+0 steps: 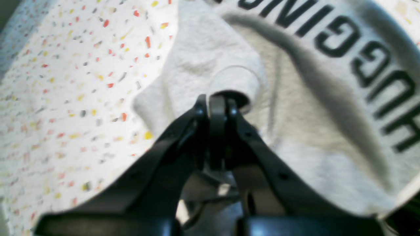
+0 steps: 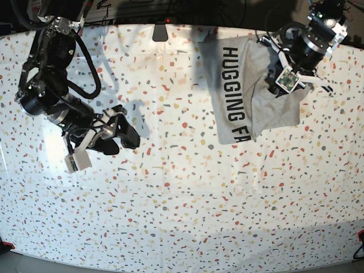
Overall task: Fold the T-shirt properly
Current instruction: 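Release with the right gripper and press the bundle with the left gripper, then grasp the folded shirt's corners with both grippers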
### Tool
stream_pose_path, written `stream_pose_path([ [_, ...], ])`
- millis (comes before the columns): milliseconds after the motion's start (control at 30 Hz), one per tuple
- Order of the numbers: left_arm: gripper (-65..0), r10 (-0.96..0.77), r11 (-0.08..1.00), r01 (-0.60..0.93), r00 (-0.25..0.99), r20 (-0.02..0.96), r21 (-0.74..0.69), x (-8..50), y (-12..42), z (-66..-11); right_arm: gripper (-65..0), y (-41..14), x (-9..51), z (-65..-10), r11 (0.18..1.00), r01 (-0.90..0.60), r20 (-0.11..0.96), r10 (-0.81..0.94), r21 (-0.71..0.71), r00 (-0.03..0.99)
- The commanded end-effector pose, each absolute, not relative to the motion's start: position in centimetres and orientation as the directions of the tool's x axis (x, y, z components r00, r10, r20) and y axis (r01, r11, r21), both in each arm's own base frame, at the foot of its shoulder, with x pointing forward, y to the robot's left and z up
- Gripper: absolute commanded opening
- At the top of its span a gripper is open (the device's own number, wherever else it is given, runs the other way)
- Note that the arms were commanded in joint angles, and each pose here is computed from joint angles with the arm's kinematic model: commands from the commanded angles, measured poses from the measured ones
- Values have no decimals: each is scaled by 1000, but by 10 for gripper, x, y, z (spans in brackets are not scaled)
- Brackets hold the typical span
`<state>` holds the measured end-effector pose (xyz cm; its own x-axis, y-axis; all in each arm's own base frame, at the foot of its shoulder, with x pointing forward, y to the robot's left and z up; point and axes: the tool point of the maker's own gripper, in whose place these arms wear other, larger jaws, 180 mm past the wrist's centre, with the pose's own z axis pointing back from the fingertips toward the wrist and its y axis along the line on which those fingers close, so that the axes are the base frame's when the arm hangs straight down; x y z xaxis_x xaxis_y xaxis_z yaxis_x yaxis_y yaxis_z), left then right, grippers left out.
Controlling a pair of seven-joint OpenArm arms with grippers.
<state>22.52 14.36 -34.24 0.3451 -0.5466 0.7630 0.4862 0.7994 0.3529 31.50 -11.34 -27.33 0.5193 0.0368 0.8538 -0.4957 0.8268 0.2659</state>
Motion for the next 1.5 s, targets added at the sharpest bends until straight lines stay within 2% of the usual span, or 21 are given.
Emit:
stream_pose_path([
  [0, -650, -538, 822, 403, 317, 781, 402, 238, 161, -324, -284, -115, 321, -258, 828, -506, 881, 30, 243, 473],
  [67, -650, -522, 848, 286, 310, 795, 446, 249, 190, -308, -284, -115, 321, -259, 829, -505, 880, 32, 242, 474],
  [200, -650, -486, 874, 183, 289, 825, 451, 258, 223, -286, -284, -115, 321, -259, 828, -505, 880, 31, 243, 473],
  [467, -650, -502, 865, 172, 284, 817, 472, 258, 235, -296, -284, -115, 320, -261, 828, -505, 874, 39, 243, 484],
  [533, -530, -558, 830, 183, 276, 783, 527, 257, 241, -303, -284, -115, 320, -261, 827, -506, 873, 39, 244, 486],
  [600, -454, -630, 776, 199, 278, 725, 598, 256, 248, -312, -284, -115, 320, -261, 827, -506, 873, 40, 244, 486],
  [700, -447, -706, 701, 182, 319, 633, 690, 255, 269, -322, -284, -115, 320, -261, 827, -506, 873, 40, 244, 486],
  [800, -448, -740, 633, 85, 358, 570, 769, 254, 293, -314, -284, -115, 320, -261, 827, -506, 873, 39, 245, 486],
  [900, -461, -697, 621, -49, 422, 580, 782, 249, 317, -303, -284, -114, 319, -260, 824, -509, 874, 34, 250, 484],
  [1033, -533, -539, 759, -107, 450, 712, 642, 244, 316, -310, -284, -110, 319, -257, 810, -522, 878, 18, 268, 478],
  [1133, -541, -409, 882, -23, 457, 790, 470, 239, 288, -325, -284, -101, 317, -260, 799, -542, 874, 43, 262, 485],
  [1200, -590, -331, 936, 56, 472, 817, 347, 231, 266, -336, -284, -90, 315, -266, 787, -564, 867, 78, 250, 493],
  [1267, -646, -267, 963, 114, 501, 823, 243, 221, 250, -347, -284, -80, 313, -273, 779, -586, 860, 127, 223, 495],
  [1467, -650, -202, 972, 229, 671, 713, 59, 189, 222, -382, -284, -49, 306, -284, 736, -655, 851, 223, 173, 476],
])
